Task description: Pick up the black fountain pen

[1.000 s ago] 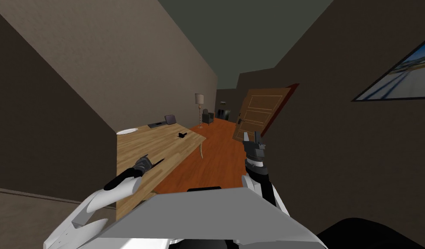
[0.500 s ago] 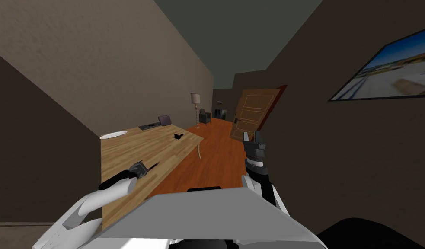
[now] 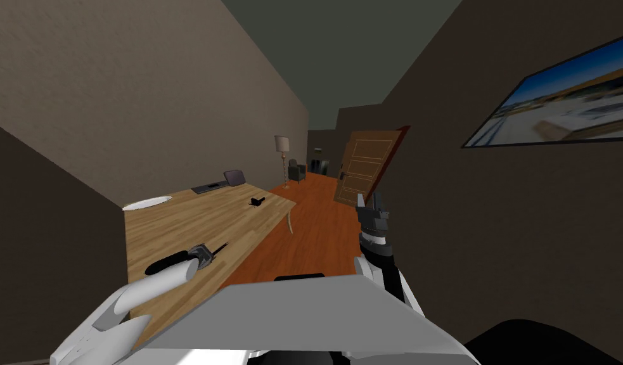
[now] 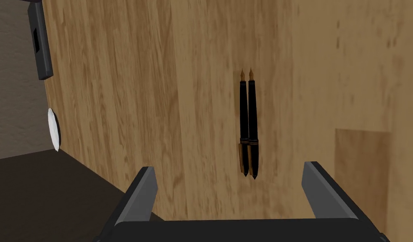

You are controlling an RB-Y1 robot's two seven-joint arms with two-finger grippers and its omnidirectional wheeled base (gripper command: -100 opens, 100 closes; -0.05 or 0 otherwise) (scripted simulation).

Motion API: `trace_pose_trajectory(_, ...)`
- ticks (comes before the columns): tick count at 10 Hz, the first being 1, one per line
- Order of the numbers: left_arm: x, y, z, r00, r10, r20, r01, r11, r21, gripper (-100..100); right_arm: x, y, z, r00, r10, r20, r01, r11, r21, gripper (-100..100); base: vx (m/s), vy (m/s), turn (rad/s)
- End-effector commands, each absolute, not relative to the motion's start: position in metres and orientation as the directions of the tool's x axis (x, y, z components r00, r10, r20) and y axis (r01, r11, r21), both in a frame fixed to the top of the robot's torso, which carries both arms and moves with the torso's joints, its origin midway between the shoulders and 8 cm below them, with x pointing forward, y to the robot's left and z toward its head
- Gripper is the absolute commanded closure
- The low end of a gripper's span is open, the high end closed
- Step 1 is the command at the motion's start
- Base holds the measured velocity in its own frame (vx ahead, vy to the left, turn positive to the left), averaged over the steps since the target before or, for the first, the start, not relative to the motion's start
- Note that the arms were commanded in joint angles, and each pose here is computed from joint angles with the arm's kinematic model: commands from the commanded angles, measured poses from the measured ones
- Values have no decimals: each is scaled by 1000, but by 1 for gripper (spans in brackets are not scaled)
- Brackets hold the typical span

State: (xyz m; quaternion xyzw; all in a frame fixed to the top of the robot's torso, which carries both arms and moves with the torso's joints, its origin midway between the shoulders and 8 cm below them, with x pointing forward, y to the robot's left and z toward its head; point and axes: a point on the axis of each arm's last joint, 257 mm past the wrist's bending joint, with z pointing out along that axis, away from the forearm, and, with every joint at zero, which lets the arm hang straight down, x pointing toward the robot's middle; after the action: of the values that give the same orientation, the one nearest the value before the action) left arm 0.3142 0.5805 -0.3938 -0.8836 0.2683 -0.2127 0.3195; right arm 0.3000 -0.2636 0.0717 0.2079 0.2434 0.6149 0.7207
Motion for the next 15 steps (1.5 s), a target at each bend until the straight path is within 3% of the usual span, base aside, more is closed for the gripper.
trace_pose_trajectory(1, 302, 584, -410, 801, -562, 206, -334, -705, -625, -100, 300, -264, 72, 125, 988, -95, -785, 157, 599, 0, 7, 42, -130)
trace_pose_trajectory(8, 268, 578, -448, 878, -441, 187, -318, -828, -461, -100, 300, -264, 72, 125, 988, -95, -785, 157, 599, 0, 5, 51, -106)
trace_pose_trajectory(15, 231, 555, -482, 945, -295, 141, -257, -938, -234, -100, 300, -264, 72, 125, 988, -95, -785, 157, 599, 0, -8, 77, -119)
